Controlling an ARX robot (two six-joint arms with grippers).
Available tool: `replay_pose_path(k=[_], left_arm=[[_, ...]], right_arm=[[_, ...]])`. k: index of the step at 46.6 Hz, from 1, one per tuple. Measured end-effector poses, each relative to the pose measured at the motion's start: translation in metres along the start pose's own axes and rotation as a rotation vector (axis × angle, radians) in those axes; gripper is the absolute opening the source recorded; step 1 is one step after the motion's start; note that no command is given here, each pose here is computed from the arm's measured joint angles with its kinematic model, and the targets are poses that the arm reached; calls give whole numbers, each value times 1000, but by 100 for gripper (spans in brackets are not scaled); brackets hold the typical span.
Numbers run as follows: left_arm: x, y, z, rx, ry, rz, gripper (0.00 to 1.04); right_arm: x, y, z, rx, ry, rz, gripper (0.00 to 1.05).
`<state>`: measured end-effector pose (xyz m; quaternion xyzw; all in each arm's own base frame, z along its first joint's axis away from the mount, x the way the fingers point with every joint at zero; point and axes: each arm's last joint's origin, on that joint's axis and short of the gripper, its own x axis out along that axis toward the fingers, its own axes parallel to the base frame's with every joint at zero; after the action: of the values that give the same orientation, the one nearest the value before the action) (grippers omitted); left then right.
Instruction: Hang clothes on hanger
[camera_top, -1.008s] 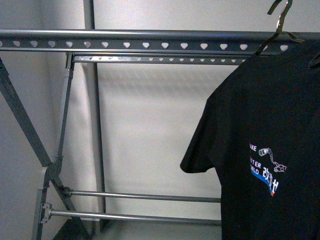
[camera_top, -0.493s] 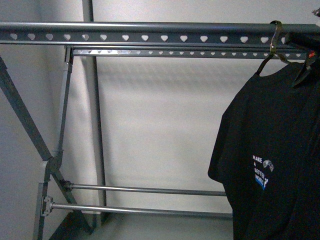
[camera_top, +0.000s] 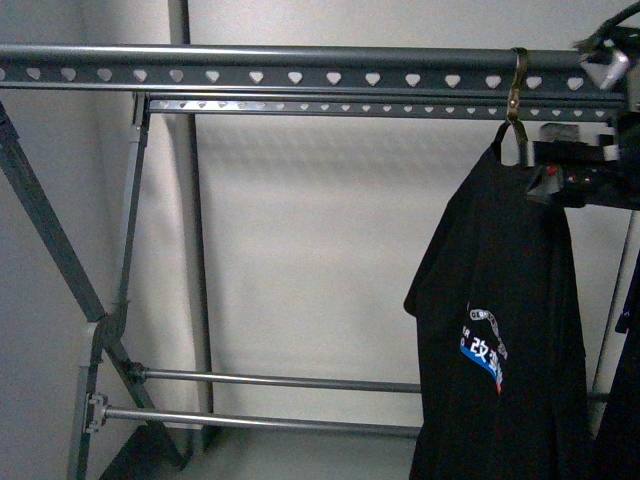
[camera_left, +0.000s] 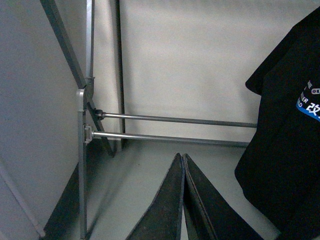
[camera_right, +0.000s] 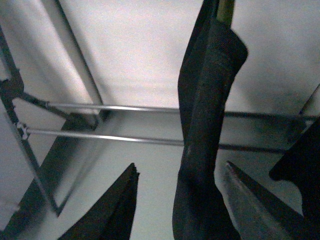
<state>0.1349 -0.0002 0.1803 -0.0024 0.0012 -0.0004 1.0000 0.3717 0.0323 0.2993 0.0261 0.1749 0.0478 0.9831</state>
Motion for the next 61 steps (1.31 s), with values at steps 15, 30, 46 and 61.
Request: replay_pose_path(k=[15,30,46,61], left_arm=[[-13,0,-8,3,-21,-1,4],[-22,0,-7,3,-26,0,4],[-38,0,-11,3,-17,0,4],[-38,0,-11,3,-19,0,4]], right_arm=[[-190,-18,-130,-23,-254,-95,71],[-210,-17,-177,-48,-342,-96,9],[-213,-17,-200,-51,-347,-96,2],[-213,-18,-220,-52,-350,-96,2]])
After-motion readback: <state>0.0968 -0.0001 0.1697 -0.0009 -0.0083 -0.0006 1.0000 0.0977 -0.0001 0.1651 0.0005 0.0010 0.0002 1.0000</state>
